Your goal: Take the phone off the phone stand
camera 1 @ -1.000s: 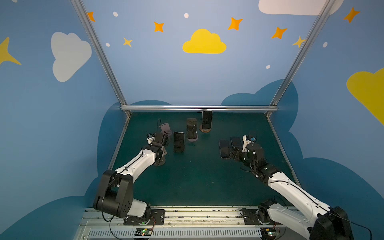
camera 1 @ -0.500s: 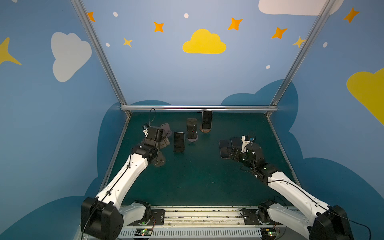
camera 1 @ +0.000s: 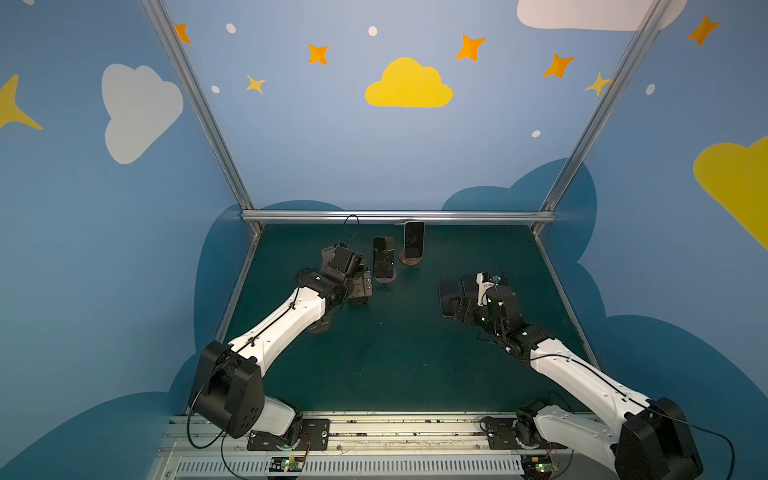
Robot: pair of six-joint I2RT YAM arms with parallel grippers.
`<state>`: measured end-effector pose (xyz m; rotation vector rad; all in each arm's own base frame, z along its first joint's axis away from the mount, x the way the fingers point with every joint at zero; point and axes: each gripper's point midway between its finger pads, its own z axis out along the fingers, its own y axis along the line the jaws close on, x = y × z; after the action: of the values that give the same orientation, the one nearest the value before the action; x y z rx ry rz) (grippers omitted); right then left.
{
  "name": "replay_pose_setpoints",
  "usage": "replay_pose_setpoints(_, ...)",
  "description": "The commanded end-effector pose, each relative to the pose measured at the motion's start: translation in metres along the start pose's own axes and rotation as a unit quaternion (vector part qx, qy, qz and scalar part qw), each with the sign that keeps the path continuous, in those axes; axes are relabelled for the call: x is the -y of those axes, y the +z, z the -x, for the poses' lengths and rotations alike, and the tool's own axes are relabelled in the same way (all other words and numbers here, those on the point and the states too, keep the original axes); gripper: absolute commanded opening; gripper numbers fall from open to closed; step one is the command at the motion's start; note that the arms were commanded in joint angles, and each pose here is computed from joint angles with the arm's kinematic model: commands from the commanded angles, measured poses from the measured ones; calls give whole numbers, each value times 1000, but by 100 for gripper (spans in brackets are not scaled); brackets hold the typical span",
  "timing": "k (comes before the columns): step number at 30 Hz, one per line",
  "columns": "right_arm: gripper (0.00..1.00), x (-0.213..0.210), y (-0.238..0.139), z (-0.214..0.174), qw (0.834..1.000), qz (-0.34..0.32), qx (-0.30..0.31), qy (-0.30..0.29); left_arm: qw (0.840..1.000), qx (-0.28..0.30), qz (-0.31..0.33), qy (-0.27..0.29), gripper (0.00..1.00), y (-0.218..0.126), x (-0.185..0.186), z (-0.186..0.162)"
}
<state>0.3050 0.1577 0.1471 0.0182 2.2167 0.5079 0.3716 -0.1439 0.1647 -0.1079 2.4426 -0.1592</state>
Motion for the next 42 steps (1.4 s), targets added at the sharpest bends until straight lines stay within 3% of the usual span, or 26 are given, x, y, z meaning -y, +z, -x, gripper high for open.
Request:
replay_pose_setpoints(1, 88, -8, -2, 13, 1000, 5, 14, -17, 999, 16, -18, 32, 100, 5, 12, 16)
replay_pose_setpoints(11, 89, -10, 2, 10, 1000, -5, 5, -28, 997, 39, 7, 72, 100, 42, 12, 21)
replay_pose_setpoints(20, 90, -14, 4, 7, 999, -3, 2, -38, 996, 49, 32, 68, 98, 70, 5, 25)
replay_pose_setpoints(42, 89, -16, 6, 2, 998, -10, -8, -58, 998, 55, 15, 41, 76, 87, 5, 29)
